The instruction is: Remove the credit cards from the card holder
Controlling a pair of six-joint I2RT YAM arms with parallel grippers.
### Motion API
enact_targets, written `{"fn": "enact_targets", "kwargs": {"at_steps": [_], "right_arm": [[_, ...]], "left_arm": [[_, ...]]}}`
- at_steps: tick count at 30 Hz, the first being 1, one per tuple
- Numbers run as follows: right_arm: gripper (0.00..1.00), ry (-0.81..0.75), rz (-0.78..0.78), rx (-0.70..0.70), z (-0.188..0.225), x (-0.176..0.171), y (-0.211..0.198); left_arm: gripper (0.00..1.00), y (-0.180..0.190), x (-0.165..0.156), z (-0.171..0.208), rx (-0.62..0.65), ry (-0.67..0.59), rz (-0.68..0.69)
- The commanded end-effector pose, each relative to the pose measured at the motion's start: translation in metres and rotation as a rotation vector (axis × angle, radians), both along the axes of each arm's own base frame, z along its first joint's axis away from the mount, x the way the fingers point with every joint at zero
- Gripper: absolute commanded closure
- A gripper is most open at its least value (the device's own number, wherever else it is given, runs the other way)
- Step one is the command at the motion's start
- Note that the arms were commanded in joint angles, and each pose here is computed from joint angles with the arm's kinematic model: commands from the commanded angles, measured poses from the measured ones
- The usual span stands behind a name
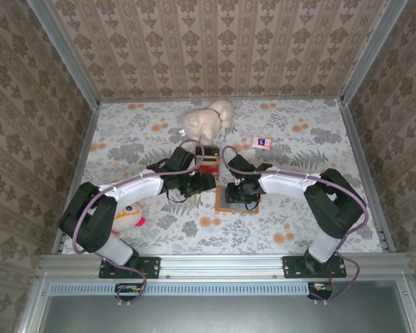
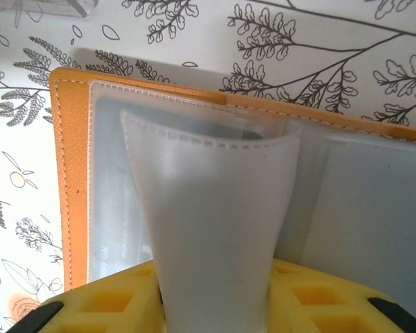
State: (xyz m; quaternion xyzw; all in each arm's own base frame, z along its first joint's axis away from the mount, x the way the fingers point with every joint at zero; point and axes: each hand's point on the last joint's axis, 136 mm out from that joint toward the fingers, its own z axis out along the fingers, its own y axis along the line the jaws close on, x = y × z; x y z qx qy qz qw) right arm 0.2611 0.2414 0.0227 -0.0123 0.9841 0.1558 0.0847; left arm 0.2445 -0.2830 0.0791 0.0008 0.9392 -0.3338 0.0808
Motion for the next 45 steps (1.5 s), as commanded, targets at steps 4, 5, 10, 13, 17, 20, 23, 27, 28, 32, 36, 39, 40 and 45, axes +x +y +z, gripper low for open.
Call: {"fn": "enact_targets", "kwargs": {"at_steps": [4, 5, 10, 13, 17, 20, 23, 27, 28, 32, 36, 39, 40, 45], "right_arm": [[0.63, -0.017, -0.02, 0.0, 0.003, -0.002, -0.005], [0.63, -0.017, -0.02, 0.0, 0.003, -0.002, -0.005], [0.63, -0.019, -0.022, -0.002, 0.004, -0.002, -0.006], [0.63, -0.015, -0.019, -0.006, 0.002, -0.004, -0.007], [0.62, -0.016, -0.021, -0.018, 0.002, -0.004, -0.009], [0.59, -0.023, -0.039, -0.047, 0.004, -0.002, -0.015], [0.55, -0.031, -0.072, -0.108, 0.007, -0.002, -0.027], [0.52, -0.057, -0.135, -0.233, 0.014, -0.004, -0.056], [0.5, -0.067, -0.149, -0.26, 0.016, -0.004, -0.063], [0.47, -0.115, -0.211, -0.354, 0.029, -0.005, -0.089], [0.46, -0.156, -0.264, -0.382, 0.041, -0.006, -0.107], [0.5, -0.188, -0.25, -0.298, 0.052, -0.003, -0.097], [0.5, -0.207, -0.24, -0.245, 0.058, -0.002, -0.089], [0.51, -0.309, -0.177, 0.024, 0.095, 0.002, -0.055]], "left_arm": [[0.59, -0.032, -0.006, 0.007, -0.078, 0.005, -0.071], [0.63, -0.036, -0.008, 0.004, -0.077, 0.013, -0.081], [0.78, -0.053, -0.018, -0.012, -0.068, 0.056, -0.116], [0.85, -0.057, -0.024, -0.026, -0.053, 0.104, -0.123], [0.89, -0.056, -0.029, -0.044, -0.015, 0.156, -0.115], [0.9, -0.051, -0.033, -0.056, 0.024, 0.19, -0.108], [0.9, -0.046, -0.038, -0.065, 0.052, 0.213, -0.104], [0.9, -0.038, -0.042, -0.071, 0.081, 0.226, -0.094], [0.91, -0.037, -0.043, -0.073, 0.084, 0.229, -0.093], [0.91, -0.037, -0.043, -0.072, 0.082, 0.229, -0.098], [0.9, -0.046, -0.036, -0.055, 0.029, 0.182, -0.12], [0.83, -0.065, -0.03, -0.022, -0.09, 0.119, -0.162], [0.79, -0.067, -0.028, -0.012, -0.11, 0.096, -0.161], [0.67, -0.049, -0.02, -0.002, -0.041, 0.054, -0.112]]}}
